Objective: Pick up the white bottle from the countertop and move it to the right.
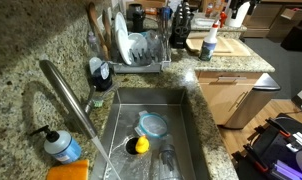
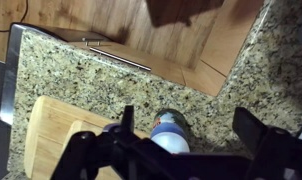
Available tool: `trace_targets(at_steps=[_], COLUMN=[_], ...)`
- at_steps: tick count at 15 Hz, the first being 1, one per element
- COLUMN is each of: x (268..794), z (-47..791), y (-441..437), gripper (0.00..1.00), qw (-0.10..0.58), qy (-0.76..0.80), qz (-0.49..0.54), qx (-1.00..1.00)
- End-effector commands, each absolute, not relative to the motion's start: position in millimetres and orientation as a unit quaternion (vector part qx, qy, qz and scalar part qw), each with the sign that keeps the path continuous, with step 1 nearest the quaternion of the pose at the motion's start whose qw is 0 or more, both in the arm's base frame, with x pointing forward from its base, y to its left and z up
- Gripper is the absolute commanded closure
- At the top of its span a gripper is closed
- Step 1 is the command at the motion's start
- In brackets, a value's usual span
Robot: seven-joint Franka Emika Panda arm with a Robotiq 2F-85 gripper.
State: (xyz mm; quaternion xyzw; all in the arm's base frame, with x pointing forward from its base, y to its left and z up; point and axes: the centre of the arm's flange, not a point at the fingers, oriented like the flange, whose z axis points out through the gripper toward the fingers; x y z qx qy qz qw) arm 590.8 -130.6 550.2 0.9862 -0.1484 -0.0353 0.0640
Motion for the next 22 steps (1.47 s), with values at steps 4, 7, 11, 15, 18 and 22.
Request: trace_targets(at_steps=[4, 7, 11, 15, 18, 22], x=[615, 669, 689, 702, 687, 695], z=[544, 537, 538, 555, 552, 530], y=[-133, -161, -178, -183, -175, -185], gripper=[0.0, 0.0, 0.0, 0.0, 0.0, 0.0], qw=[0.068, -0.019, -0.036, -0.012, -0.018, 0.016], qy=[-0.182, -0.198, -0.211, -0.224, -0.224, -0.237], qz=[-0.031, -0.069, -0.034, 0.042, 0.034, 0.038], qx=[0.98, 0.977, 0.976, 0.974, 0.974, 0.971])
